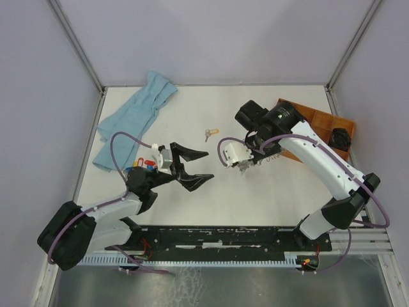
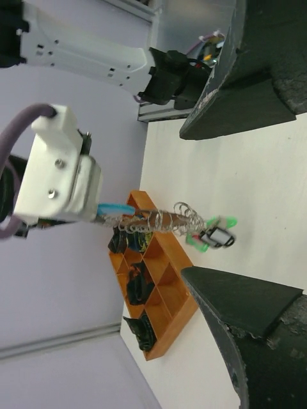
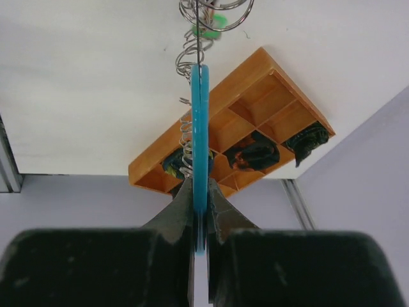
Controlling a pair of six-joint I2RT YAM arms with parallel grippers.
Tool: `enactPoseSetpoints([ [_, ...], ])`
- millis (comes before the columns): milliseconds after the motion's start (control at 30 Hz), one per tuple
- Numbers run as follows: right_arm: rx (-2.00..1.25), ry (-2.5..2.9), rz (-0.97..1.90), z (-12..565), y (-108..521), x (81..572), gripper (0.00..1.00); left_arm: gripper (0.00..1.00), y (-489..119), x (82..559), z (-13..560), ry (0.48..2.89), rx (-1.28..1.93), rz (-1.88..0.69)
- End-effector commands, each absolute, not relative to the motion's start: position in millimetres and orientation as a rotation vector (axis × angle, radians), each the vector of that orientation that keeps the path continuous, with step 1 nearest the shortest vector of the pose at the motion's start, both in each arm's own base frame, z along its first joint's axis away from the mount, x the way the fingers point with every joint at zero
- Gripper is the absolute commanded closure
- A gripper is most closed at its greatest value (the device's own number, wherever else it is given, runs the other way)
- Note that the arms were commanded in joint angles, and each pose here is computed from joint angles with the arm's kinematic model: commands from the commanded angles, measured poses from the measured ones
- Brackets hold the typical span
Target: Remove the keys from the keyring
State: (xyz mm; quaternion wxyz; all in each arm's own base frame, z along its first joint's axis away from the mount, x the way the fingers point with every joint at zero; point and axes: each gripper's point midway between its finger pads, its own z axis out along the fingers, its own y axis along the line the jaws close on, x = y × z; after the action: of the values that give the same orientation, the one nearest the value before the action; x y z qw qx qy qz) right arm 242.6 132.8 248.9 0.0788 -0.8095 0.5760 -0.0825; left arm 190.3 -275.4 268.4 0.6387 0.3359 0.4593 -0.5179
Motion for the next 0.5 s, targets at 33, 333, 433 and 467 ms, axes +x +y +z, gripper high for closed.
enactPoseSetpoints([
  [33,-2.490,1.737,-0.517,272.7,102.6,231.8,0.98,0.16,-291.2,168.9,269.7,0.769,0.957,-0.983],
  [333,-2.579,1.655,-0.475,267.5,120.2,206.0,0.98,0.18,-315.5,164.1,249.2,0.734,1.046,-0.946],
  [433,-2.596,1.656,-0.499,264.6,118.4,206.9,0.98,0.17,-322.5,166.2,245.0,0.739,1.059,-0.956],
  [467,-2.591,1.657,-0.485,265.0,119.6,205.9,0.98,0.18,-325.5,167.2,244.4,0.742,1.060,-0.963],
])
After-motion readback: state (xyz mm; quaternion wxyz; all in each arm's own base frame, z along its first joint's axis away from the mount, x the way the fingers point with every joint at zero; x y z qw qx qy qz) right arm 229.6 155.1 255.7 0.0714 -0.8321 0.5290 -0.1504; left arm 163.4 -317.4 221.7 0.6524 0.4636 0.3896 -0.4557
